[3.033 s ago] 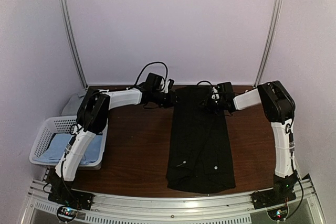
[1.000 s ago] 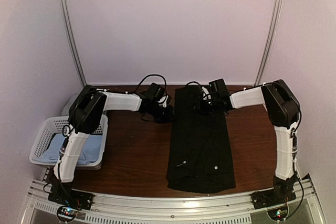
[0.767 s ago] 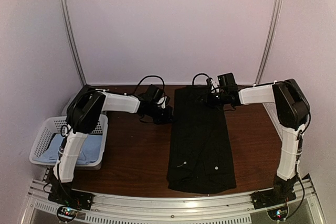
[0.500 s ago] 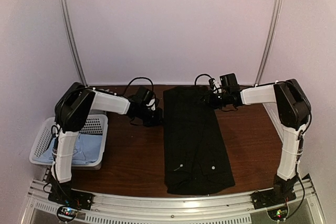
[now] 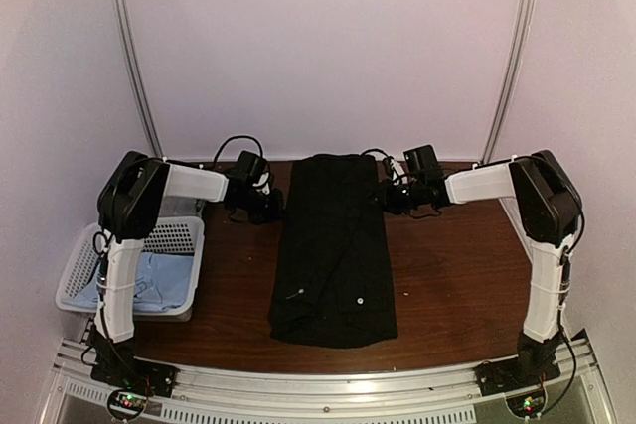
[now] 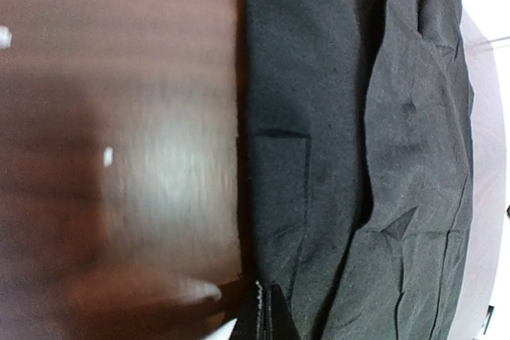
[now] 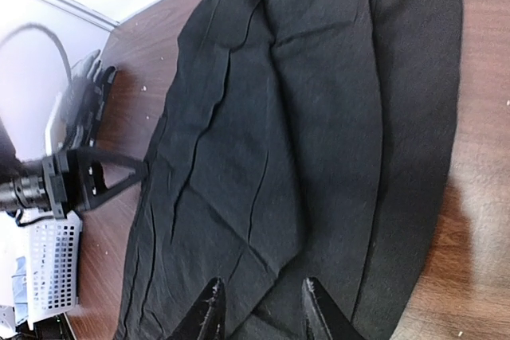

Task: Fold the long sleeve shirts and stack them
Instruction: Move the rectangle-folded shirt to the center of the board.

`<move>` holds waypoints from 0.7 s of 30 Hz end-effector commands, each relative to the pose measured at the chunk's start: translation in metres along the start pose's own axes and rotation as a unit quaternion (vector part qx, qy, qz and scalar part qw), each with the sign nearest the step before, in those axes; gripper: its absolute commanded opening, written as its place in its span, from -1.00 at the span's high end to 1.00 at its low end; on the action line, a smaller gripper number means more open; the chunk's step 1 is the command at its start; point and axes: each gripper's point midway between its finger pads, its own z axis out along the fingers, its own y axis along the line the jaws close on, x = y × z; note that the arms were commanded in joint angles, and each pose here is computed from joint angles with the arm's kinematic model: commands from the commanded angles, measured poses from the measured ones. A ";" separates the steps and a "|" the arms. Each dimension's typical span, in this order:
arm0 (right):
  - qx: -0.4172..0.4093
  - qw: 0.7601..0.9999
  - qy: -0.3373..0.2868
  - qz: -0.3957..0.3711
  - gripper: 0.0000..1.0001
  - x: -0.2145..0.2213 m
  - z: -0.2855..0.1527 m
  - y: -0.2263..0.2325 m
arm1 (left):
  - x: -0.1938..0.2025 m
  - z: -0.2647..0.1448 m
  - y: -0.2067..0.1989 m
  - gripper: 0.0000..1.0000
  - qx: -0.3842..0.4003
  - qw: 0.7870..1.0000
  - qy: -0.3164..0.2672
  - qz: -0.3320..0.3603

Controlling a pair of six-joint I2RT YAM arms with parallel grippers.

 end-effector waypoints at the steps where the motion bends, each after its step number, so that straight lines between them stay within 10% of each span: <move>1: 0.002 1.000 0.007 -0.004 0.33 0.002 0.006 -0.001 | -0.009 0.015 0.015 1.00 -0.028 0.999 0.009 0.014; 6: 0.002 1.000 0.004 -0.012 0.32 0.001 -0.002 0.004 | -0.017 0.012 0.008 0.95 -0.023 1.000 0.002 0.015; 12: 0.010 0.999 0.034 -0.018 0.27 0.028 -0.021 0.008 | -0.026 -0.016 -0.002 0.30 -0.029 0.999 -0.016 0.037; 21: 0.000 0.996 0.090 -0.026 0.27 0.100 -0.047 0.029 | 0.042 -0.067 -0.044 0.25 0.019 0.995 0.035 0.094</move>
